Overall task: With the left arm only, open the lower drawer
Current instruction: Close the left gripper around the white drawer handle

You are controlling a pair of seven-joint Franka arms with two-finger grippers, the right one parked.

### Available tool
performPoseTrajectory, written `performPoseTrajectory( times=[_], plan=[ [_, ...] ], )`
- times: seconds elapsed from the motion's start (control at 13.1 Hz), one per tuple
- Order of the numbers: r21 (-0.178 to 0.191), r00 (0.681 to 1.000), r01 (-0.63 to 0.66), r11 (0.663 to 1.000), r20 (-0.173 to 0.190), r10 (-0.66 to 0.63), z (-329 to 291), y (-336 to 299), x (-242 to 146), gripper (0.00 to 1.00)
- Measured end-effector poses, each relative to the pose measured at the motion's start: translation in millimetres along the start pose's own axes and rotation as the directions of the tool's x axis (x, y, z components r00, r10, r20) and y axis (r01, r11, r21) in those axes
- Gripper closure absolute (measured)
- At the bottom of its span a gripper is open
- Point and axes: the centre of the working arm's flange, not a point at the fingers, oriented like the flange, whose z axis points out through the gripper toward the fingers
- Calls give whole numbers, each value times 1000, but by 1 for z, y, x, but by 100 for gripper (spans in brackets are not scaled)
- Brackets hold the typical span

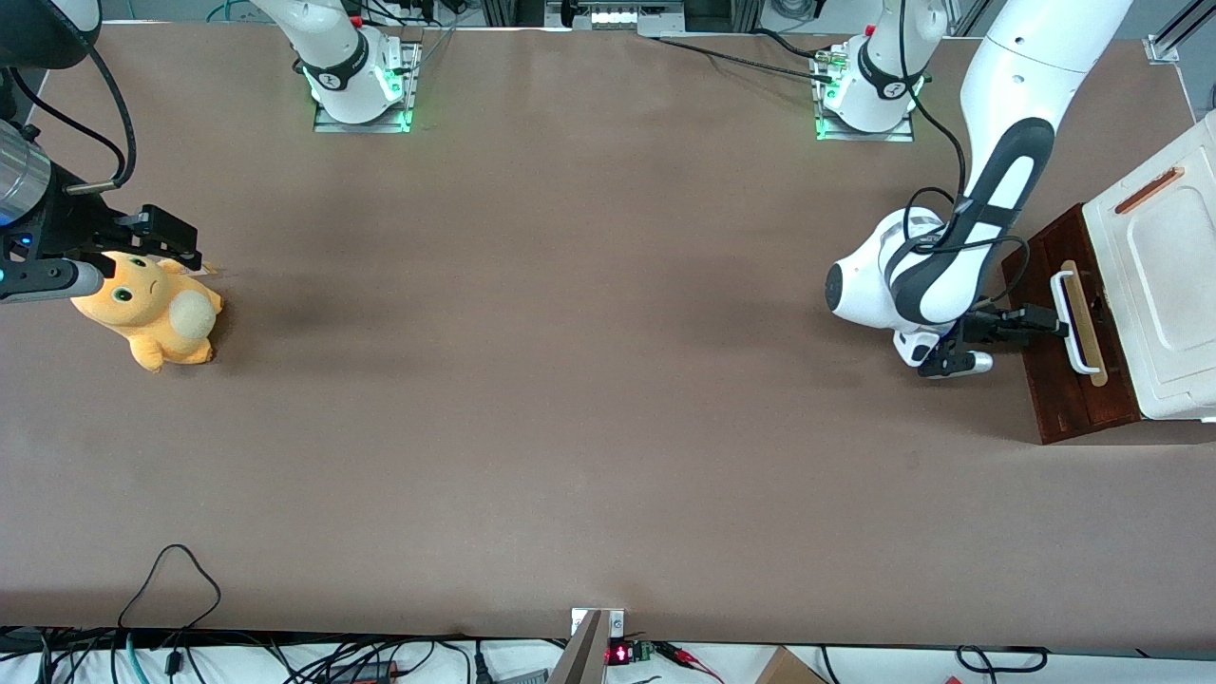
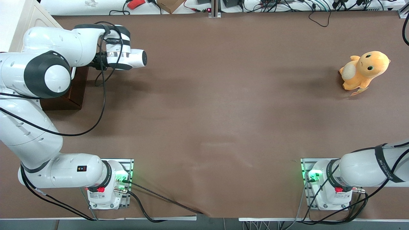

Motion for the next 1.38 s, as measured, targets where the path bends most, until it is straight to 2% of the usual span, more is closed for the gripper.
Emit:
performPoseTrajectory(
  times=[0.15, 0.38, 0.61, 0.92, 0.99, 1.07, 1.38],
  plan=[
    [44, 998, 52, 998, 30, -53, 9, 5, -13, 24],
    [81, 996, 78, 994, 25, -80, 15, 10, -23, 22],
    [93, 994, 94, 991, 39, -98, 27, 11, -25, 23],
    [109, 993, 107, 988, 33, -112, 40, 23, -28, 26],
    [109, 993, 111, 988, 34, -115, 41, 26, -29, 34],
    [109, 993, 110, 988, 34, -115, 41, 27, -29, 37],
    [112, 993, 111, 987, 34, -116, 43, 26, -29, 43]
  ],
)
